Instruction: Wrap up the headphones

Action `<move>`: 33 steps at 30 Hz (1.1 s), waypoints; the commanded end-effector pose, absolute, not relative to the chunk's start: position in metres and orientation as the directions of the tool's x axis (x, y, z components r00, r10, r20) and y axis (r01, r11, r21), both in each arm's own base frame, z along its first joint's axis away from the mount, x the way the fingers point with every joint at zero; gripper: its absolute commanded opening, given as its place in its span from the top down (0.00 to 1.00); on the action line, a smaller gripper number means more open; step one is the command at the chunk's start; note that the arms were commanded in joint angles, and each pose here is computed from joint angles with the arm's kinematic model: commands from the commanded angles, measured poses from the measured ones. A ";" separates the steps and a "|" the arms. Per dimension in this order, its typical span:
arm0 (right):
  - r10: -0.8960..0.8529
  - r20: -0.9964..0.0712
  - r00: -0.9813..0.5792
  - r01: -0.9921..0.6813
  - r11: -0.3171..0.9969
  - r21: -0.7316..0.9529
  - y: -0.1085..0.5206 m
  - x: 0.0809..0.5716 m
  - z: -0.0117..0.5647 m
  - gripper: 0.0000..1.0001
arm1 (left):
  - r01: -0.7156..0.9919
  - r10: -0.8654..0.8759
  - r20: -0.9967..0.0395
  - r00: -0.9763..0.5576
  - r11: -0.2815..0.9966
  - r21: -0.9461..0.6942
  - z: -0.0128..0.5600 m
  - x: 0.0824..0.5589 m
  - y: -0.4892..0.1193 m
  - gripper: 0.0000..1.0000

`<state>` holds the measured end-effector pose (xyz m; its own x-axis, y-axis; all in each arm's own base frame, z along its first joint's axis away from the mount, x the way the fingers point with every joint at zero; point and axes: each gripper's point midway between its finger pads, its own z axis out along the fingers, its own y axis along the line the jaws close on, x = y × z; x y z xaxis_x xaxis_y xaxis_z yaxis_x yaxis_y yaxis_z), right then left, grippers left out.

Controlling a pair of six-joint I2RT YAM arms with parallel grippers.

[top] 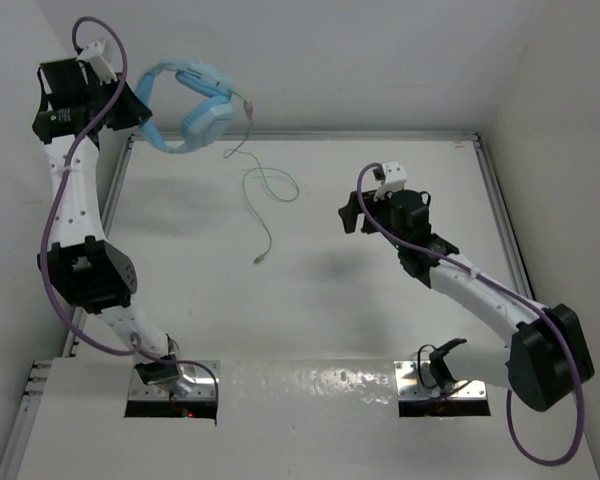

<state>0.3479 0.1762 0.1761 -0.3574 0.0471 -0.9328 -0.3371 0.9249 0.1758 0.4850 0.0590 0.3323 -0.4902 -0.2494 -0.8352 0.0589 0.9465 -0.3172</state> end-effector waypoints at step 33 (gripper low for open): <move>0.254 -0.716 -0.650 -0.390 0.697 0.602 0.420 0.434 0.039 0.37 | 0.305 -0.239 -0.885 -0.400 0.875 -0.375 0.432 0.446 -0.007 1.00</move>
<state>0.4225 0.4067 0.0204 -0.6355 0.1631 -0.7547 -0.4190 0.7482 0.5145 0.4465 0.0015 0.3970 -0.4804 -0.2190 -0.8492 0.2481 0.8948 -0.3711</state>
